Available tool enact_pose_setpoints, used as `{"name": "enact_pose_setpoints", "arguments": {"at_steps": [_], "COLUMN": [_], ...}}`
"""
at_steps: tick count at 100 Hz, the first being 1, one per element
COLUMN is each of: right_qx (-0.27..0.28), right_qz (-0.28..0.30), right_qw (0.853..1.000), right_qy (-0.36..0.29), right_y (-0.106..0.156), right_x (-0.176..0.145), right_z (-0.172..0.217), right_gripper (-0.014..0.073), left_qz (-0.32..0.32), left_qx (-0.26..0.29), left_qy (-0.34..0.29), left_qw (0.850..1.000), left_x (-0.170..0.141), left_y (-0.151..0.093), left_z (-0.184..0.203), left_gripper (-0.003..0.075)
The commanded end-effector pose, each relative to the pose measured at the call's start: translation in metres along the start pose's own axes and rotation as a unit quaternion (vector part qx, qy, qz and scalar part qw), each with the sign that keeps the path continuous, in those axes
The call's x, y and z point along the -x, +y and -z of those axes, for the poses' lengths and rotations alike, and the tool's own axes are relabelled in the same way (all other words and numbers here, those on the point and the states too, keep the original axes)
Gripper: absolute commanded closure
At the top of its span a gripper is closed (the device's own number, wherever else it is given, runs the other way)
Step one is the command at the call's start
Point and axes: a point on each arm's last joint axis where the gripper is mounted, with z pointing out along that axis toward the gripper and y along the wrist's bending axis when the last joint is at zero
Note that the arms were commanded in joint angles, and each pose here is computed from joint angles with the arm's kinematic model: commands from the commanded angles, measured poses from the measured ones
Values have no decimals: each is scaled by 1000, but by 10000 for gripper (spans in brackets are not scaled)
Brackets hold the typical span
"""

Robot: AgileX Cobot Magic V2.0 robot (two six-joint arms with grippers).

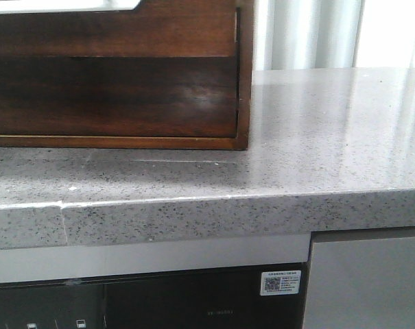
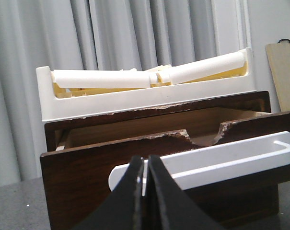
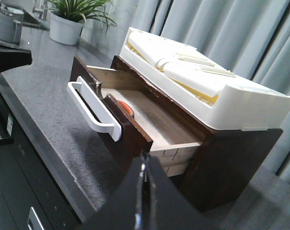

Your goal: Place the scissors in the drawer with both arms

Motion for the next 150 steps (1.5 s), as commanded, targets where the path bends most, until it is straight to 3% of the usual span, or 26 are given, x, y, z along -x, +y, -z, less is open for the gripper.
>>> {"name": "enact_pose_setpoints", "arguments": {"at_steps": [1, 26, 49, 96, 116, 133, 150], "right_qx": [-40, -27, -11, -5, -5, -5, -5], "right_qz": [-15, -22, -38, -40, -40, -40, -40], "right_qw": [998, 999, 999, 998, 998, 998, 998], "right_qy": [-54, -17, 21, 39, 39, 39, 39], "right_y": [-1, 20, 29, 33, 33, 33, 33], "right_x": [-4, -59, -86, -97, -97, -97, -97], "right_z": [8, 9, 1, -2, -2, -2, -2], "right_gripper": [650, 650, 650, 650, 650, 650, 650], "left_qz": [30, 32, 32, 32, 31, 20, 27], "left_qx": [4, 4, 4, 4, 7, 60, 137], "left_qy": [-50, -36, -36, -35, -8, 36, 88], "left_qw": [998, 999, 999, 999, 999, 997, 986], "left_x": [15, 12, 12, 11, -6, -34, -48], "left_y": [1, 1, 1, 1, 0, 3, 11], "left_z": [5, 5, 5, 5, 4, 5, 8], "left_gripper": [740, 740, 740, 740, 740, 740, 740]}}
